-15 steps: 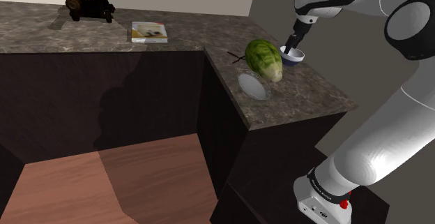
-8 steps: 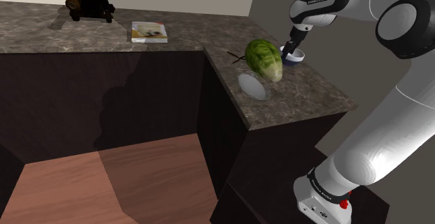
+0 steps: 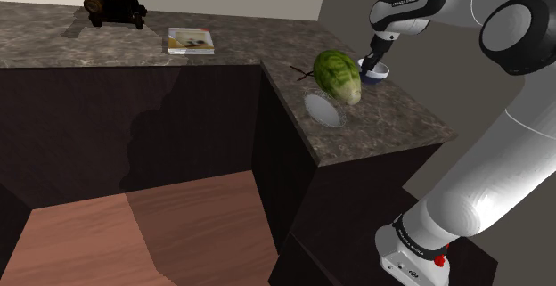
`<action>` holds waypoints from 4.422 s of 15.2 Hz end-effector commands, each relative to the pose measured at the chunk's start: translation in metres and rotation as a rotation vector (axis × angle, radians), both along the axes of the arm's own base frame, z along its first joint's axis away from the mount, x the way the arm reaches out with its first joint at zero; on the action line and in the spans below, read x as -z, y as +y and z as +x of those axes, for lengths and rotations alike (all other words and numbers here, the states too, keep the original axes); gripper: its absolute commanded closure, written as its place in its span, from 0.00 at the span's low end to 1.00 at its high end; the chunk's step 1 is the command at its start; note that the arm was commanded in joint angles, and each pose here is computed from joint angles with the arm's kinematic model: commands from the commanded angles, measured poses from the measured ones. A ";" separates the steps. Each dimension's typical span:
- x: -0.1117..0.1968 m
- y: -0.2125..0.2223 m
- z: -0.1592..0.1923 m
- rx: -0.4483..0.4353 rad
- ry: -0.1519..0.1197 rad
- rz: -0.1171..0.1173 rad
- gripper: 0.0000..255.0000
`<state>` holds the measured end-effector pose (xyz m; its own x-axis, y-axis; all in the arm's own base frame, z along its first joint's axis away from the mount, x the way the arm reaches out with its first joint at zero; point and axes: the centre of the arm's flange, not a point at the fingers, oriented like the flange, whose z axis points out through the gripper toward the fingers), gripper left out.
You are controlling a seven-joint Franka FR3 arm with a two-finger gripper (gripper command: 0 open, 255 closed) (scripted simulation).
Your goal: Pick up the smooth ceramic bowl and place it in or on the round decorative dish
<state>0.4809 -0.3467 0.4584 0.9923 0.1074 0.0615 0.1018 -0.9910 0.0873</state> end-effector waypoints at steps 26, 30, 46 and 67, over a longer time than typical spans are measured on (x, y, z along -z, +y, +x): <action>-0.090 0.000 0.000 0.000 0.000 0.000 1.00; -0.111 0.000 0.000 0.000 0.000 0.000 1.00; -0.134 0.183 -0.024 0.000 0.000 0.000 1.00; -0.140 0.424 -0.056 0.000 0.000 0.000 1.00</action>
